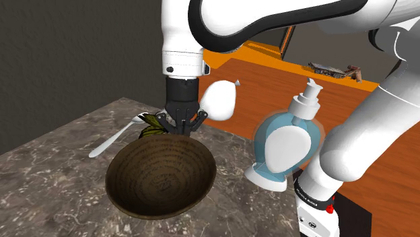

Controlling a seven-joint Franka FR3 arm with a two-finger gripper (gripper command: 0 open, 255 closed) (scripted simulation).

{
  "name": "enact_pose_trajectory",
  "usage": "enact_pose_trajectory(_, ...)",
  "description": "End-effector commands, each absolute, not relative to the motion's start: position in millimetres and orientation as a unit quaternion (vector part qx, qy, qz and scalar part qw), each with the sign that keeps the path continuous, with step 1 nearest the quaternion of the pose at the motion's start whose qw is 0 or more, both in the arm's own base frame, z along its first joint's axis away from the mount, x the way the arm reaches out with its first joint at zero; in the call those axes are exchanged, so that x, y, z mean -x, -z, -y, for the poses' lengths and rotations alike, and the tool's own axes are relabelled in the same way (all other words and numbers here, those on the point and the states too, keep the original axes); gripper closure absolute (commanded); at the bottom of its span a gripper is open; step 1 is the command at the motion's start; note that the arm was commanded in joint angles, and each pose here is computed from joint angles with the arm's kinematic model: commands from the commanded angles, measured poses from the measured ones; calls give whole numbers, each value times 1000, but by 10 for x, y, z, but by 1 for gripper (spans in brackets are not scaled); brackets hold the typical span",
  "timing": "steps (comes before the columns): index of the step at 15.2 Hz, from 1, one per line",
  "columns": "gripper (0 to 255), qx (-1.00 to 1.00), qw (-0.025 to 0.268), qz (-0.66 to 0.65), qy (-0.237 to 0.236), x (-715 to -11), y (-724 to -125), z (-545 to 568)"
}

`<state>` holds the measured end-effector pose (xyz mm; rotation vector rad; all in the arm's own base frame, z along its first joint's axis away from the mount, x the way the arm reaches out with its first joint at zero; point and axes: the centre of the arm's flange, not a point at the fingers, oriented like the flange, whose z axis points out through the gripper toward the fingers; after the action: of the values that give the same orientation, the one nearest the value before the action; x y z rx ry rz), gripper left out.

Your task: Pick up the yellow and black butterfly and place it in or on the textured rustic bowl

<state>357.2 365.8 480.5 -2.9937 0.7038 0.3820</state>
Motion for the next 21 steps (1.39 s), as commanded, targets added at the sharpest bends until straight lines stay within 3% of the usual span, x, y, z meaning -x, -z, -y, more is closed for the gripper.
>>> enact_pose_trajectory(1,255,966,21,-227,-123,-3572,-4805,-3658)
enact_pose_trajectory(2,0,966,21,-227,-123,-3572,-4805,-3658)
enact_pose_trajectory(11,0,947,57,-289,-127,-4601,-5261,-3698)
enact_pose_trajectory(21,0,947,57,-289,-127,-4518,-4877,-3770)
